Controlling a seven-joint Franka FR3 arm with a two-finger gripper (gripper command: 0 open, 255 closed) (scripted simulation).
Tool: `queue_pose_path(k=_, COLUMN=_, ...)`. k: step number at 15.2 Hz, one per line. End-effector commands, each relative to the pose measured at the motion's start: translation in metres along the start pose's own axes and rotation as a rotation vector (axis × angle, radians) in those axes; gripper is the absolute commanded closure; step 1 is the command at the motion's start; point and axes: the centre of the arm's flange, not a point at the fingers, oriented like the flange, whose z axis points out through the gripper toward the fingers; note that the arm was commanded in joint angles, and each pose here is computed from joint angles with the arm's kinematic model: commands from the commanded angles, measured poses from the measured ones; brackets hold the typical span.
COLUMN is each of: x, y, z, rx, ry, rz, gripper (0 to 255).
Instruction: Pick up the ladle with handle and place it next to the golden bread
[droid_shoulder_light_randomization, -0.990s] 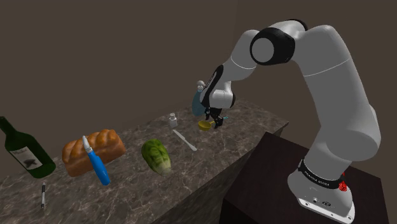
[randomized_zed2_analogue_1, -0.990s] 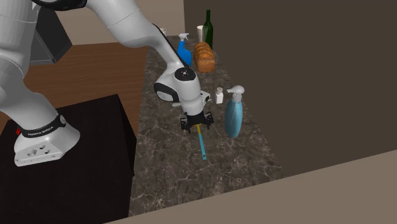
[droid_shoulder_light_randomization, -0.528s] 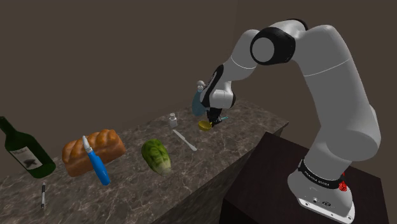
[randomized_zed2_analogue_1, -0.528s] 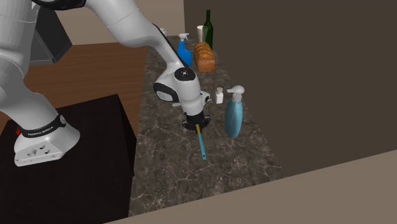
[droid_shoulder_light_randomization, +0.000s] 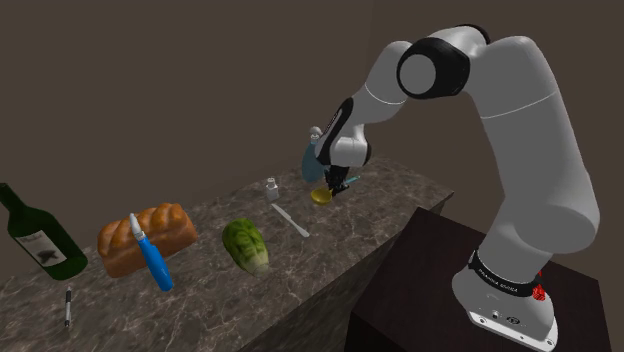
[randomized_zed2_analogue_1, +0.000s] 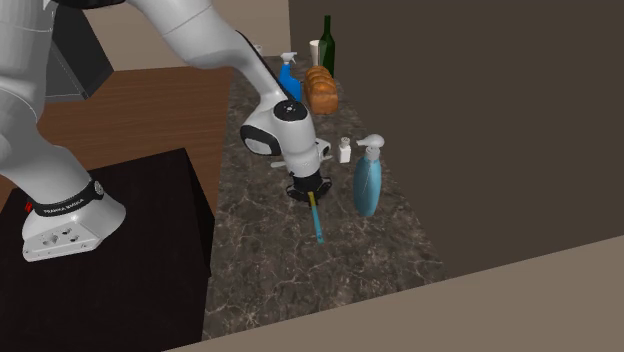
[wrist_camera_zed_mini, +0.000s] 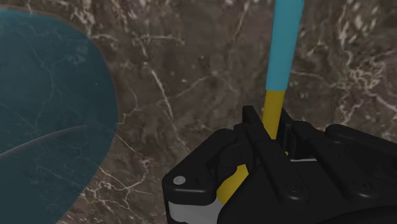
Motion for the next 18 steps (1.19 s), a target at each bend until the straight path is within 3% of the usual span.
queue_pose_path(k=1, x=0.001, y=0.002, z=-0.011, rx=0.0, ry=0.0, rz=0.0, gripper=255)
queue_pose_path(k=18, x=0.009, y=0.016, z=-0.099, rx=0.0, ry=0.0, rz=0.0, gripper=255)
